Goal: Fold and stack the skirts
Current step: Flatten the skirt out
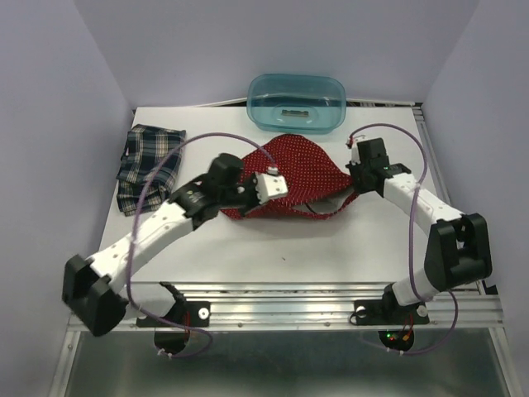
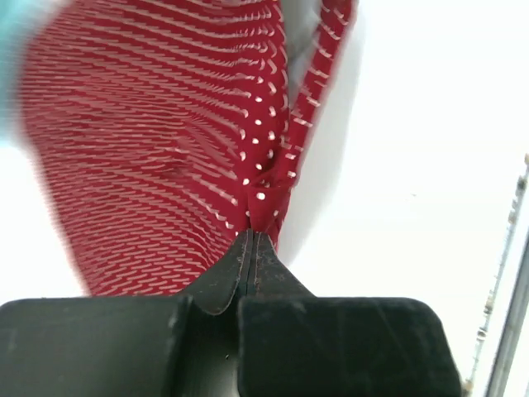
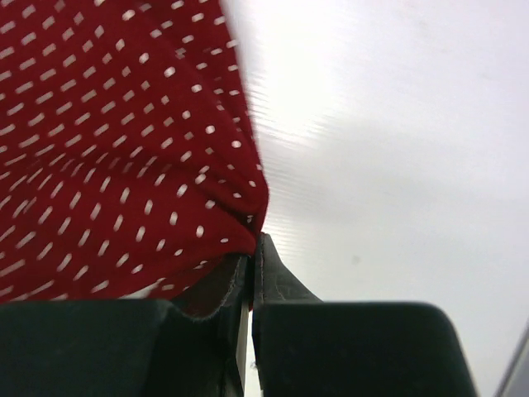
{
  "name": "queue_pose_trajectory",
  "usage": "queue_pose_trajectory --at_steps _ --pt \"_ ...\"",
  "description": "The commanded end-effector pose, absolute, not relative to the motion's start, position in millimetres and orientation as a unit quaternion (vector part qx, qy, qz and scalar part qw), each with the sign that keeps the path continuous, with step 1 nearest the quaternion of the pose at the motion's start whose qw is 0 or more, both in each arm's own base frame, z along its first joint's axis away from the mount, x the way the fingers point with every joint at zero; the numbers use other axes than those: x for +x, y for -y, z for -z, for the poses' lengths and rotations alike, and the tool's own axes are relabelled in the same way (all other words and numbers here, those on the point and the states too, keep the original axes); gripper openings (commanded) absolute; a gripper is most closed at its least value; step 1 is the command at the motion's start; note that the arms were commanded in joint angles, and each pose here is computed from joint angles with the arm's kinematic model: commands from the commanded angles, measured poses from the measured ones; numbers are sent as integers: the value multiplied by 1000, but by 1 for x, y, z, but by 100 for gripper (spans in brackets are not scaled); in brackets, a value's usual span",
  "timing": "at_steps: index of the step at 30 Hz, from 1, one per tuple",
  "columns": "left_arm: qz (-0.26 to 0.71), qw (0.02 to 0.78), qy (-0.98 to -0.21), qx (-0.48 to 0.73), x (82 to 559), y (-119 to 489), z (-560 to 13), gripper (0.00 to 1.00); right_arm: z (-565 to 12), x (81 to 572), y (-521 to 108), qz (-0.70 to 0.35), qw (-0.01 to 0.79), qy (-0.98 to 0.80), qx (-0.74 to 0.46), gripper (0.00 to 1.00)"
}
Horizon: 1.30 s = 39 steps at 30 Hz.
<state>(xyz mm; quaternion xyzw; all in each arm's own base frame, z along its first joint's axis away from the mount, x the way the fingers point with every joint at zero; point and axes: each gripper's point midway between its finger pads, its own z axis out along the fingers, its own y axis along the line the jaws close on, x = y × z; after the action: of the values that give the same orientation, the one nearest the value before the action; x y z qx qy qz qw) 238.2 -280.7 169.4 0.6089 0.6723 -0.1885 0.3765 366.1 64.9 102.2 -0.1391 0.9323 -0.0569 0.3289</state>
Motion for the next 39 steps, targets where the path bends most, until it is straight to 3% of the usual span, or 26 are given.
queue_pose_trajectory --at_steps 1,6,12,16,17,19,20,25,33,39 --pt "225 440 -638 590 229 244 -214 0 -119 360 -14 96 339 -931 -98 1" --pt "227 428 -630 607 220 206 -198 0 -111 332 -13 69 298 -948 -91 1" --pt "229 418 -699 534 265 185 -173 0 -98 331 -47 -25 240 -967 -87 1" --pt "264 390 -703 533 277 187 -163 0 -87 337 -54 -42 220 -971 -87 1" --pt "276 385 -698 537 274 192 -163 14 -85 339 -54 -39 223 -970 -87 1" --pt "274 371 -689 559 270 210 -157 29 -80 339 -47 -21 220 -972 -83 1" --pt "261 377 -685 567 272 220 -157 41 -79 340 -45 -16 224 -971 -81 1" --pt "206 422 -672 573 290 285 -163 74 -75 339 -37 6 232 -970 -68 1" --pt "207 433 -684 550 314 419 -168 74 -68 341 -32 20 232 -971 -43 1" --pt "239 395 -679 571 306 466 -129 73 -66 343 -33 11 232 -972 -41 1"
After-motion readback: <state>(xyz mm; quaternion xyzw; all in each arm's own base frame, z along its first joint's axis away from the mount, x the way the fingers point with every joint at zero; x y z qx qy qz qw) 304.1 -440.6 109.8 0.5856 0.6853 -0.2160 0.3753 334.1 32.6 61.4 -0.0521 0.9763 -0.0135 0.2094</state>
